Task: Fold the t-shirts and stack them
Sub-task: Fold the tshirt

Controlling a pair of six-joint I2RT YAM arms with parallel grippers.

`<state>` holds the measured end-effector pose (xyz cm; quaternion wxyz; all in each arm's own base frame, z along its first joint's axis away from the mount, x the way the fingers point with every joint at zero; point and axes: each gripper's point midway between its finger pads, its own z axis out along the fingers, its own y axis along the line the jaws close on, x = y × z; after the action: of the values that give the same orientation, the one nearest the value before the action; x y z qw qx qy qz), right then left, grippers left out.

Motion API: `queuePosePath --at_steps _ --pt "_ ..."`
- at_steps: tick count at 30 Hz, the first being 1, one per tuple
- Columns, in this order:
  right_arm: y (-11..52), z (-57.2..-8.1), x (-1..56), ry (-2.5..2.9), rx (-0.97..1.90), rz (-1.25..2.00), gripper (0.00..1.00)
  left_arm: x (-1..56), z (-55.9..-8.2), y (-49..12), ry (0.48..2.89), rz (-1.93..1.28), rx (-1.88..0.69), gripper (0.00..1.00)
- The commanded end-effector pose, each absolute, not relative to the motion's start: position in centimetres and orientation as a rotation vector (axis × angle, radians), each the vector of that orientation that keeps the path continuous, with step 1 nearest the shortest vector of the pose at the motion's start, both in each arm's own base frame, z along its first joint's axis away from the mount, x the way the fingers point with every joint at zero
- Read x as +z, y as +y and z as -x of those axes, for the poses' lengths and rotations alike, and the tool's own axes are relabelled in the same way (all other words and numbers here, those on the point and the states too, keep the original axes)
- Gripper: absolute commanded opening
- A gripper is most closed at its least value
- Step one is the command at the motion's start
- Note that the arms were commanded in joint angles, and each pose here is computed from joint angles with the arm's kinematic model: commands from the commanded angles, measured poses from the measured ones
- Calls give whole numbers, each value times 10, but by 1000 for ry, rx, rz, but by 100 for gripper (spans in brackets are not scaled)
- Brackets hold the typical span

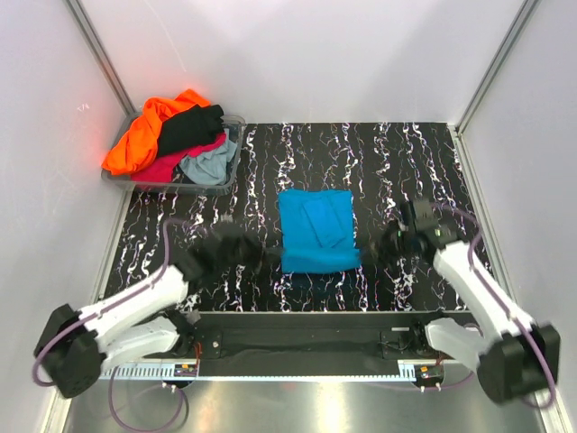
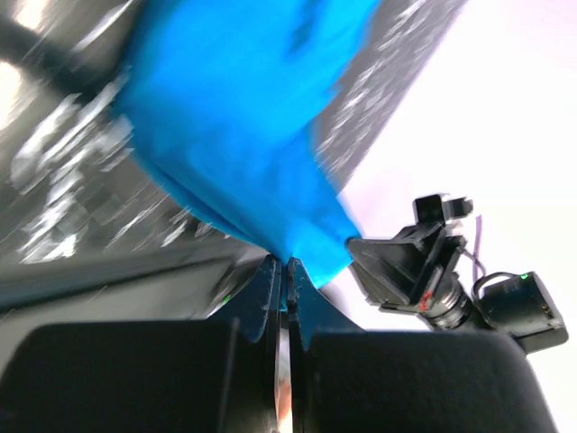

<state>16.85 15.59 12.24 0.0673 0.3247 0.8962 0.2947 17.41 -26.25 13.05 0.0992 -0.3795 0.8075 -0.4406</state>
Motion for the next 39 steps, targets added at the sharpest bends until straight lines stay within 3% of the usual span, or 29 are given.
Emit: queuePosePath --at_steps 1,6,9,16,25,29,30,31,32,33,34,35,36,39 --pt "159 -250 154 2554 966 -861 0 181 -234 -263 2291 895 -1312 0" --pt "164 -332 176 2552 1066 -736 0 198 -317 -257 2197 910 -1333 0" --pt "166 -370 173 2569 1117 -722 0 191 -351 -270 2265 883 -1368 0" --pt "170 -413 158 2597 1216 -754 0 184 -413 -276 2267 882 -1384 0" --pt "165 -453 138 2599 1265 -762 0 152 -457 -259 2265 983 -1346 0" --pt "145 -490 110 2582 1164 -788 14 131 -491 -256 2279 934 -1327 2" --pt "132 -520 117 2517 1096 -743 22 122 -502 -254 2312 910 -1343 8" --pt "129 -536 83 2552 1074 -741 28 146 -530 -254 2267 734 -1326 12" --pt "114 -548 79 2548 1059 -711 41 114 -542 -247 2333 734 -1254 21" --pt "104 -577 111 2457 1053 -648 47 116 -546 -239 2354 721 -1256 26" --pt "101 -584 97 2478 1058 -656 54 133 -556 -237 2321 664 -1258 37" --pt "96 -588 131 2455 1046 -583 67 145 -554 -230 2320 645 -1218 41" --pt "89 -589 132 2465 1007 -580 71 153 -561 -218 2286 629 -1138 43" --pt "76 -572 125 2539 899 -560 72 176 -555 -202 2245 554 -1020 48"
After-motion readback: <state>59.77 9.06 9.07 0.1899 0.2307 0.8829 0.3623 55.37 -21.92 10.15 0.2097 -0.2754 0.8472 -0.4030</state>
